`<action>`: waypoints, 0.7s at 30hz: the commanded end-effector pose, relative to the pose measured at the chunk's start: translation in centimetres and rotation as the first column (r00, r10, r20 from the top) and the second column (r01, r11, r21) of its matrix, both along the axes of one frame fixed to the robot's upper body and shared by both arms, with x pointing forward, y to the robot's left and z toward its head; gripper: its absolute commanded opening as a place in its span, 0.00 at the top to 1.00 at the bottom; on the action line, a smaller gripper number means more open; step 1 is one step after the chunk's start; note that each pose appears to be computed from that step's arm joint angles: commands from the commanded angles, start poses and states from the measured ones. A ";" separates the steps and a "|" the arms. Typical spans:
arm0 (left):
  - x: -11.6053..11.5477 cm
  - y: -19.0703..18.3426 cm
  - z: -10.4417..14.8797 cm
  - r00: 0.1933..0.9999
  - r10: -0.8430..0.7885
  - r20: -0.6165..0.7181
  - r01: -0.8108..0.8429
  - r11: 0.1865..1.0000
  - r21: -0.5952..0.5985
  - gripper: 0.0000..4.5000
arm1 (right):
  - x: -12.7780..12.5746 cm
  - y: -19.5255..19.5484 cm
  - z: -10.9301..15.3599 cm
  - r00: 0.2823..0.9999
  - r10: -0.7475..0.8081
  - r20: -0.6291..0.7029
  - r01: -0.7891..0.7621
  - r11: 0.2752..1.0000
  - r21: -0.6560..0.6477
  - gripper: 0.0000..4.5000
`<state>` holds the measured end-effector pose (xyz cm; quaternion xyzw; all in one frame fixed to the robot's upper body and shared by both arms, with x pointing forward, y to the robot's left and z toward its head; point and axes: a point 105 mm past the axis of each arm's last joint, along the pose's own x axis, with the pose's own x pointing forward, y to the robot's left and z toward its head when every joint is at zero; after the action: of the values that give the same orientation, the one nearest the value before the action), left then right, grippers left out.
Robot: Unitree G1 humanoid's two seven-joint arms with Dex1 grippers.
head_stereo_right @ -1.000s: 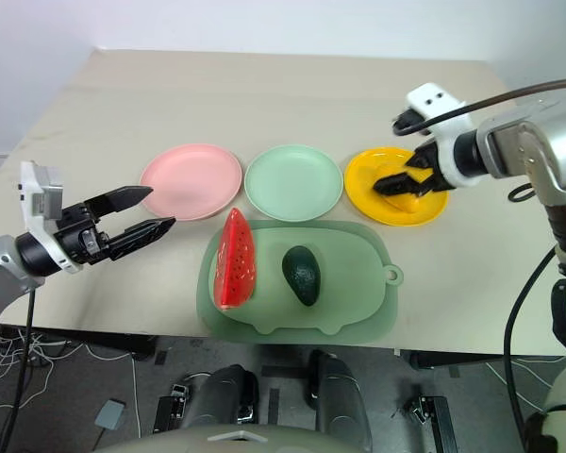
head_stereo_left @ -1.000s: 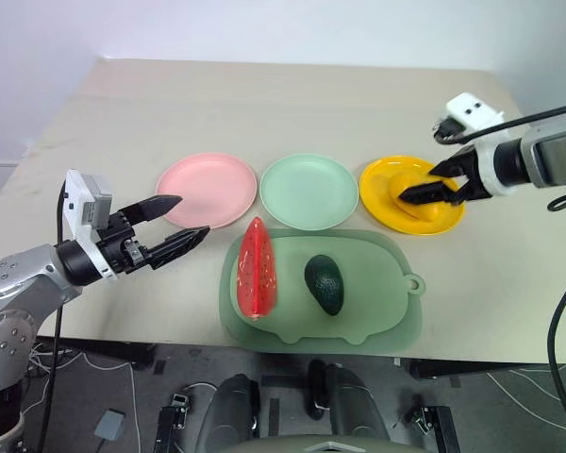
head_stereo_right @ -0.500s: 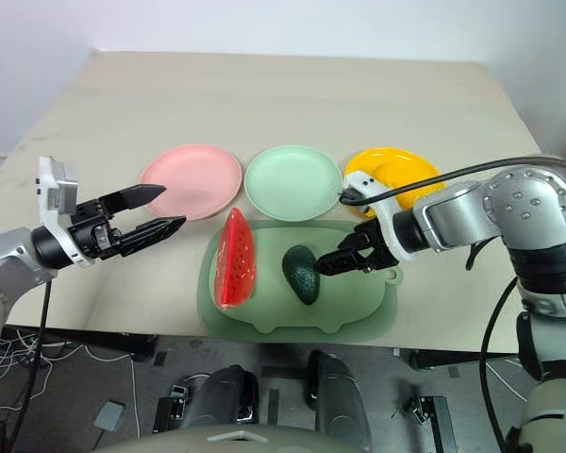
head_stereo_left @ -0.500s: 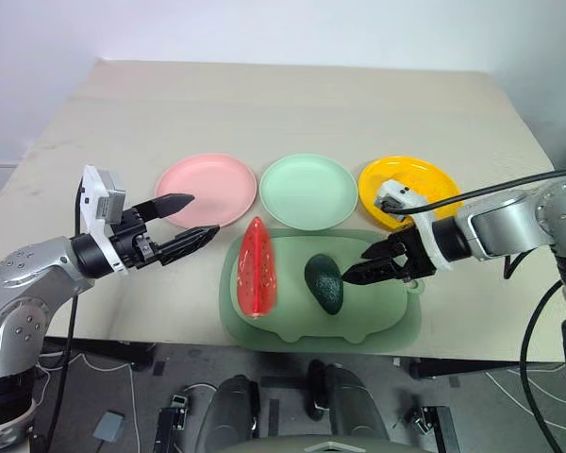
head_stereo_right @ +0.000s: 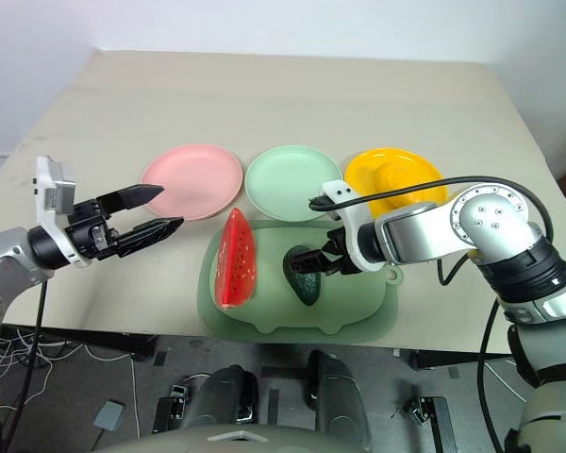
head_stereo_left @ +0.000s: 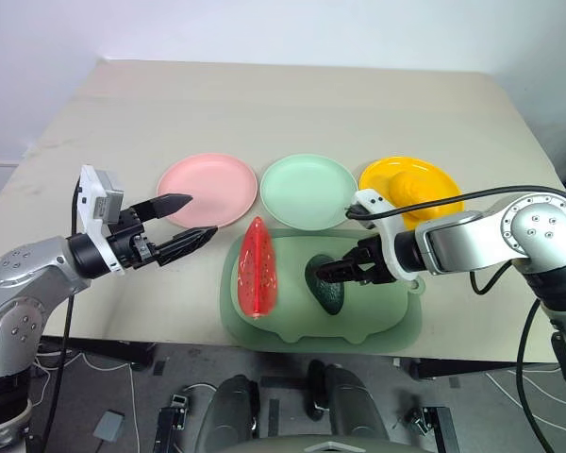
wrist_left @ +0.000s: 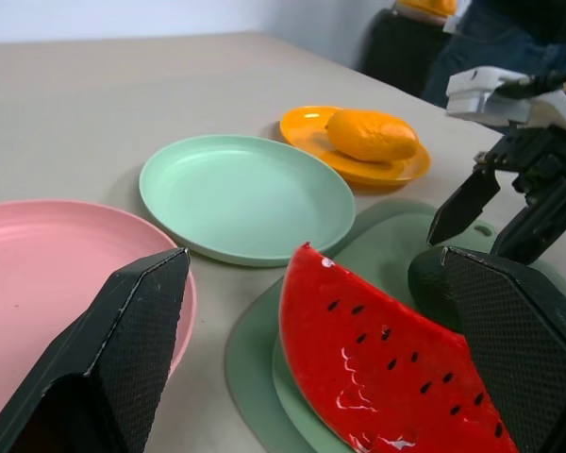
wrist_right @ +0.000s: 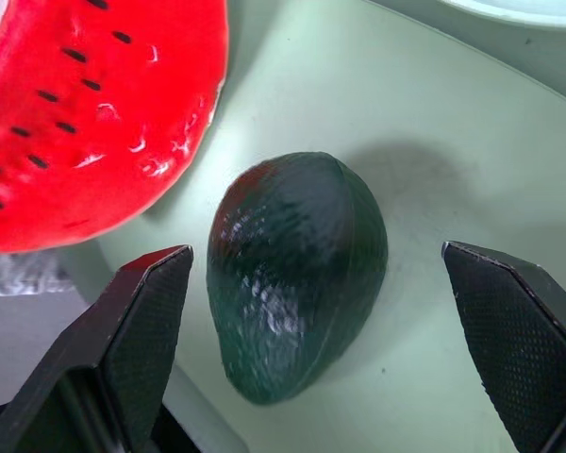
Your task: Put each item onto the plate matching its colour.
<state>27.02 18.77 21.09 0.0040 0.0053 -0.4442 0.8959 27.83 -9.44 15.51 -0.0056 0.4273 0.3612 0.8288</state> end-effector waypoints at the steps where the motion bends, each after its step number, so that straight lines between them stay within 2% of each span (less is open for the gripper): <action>1: -0.5 0.1 1.1 0.999 0.002 0.048 -0.003 1.000 0.015 0.00 | -0.1 0.9 0.9 0.999 0.019 0.030 -0.020 0.999 0.025 0.01; 11: -0.4 0.3 1.2 0.998 0.015 0.057 -0.016 1.000 0.017 0.00 | -0.1 0.6 -1.8 0.999 -0.036 -0.033 0.034 0.998 -0.056 0.01; 14: -0.4 0.3 1.2 0.998 0.017 0.060 -0.018 1.000 0.018 0.00 | 0.0 0.4 -1.9 0.999 -0.044 -0.031 0.042 0.997 -0.065 0.13; 16: -0.4 0.4 1.3 0.998 0.019 0.062 -0.020 1.000 0.017 0.00 | 0.0 0.1 -1.9 0.999 -0.047 -0.026 0.045 0.996 -0.081 0.29; 17: -0.4 0.4 1.3 0.998 0.019 0.062 -0.021 1.000 0.017 0.00 | 0.0 0.0 -1.8 0.999 -0.045 -0.022 0.043 0.995 -0.089 0.33; 20: -0.3 0.4 1.3 0.998 0.023 0.066 -0.024 1.000 0.017 0.00 | -0.1 0.0 -1.0 1.000 -0.018 0.007 0.019 0.996 -0.092 0.33; 21: -0.4 0.4 1.4 0.997 0.025 0.067 -0.026 1.000 0.017 0.00 | 0.1 0.2 0.2 0.998 0.019 0.057 -0.014 0.996 -0.092 0.33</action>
<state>27.02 19.11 21.08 0.0049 0.0049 -0.4345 0.9007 27.82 -9.58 13.48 -0.0300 0.4573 0.3254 0.8271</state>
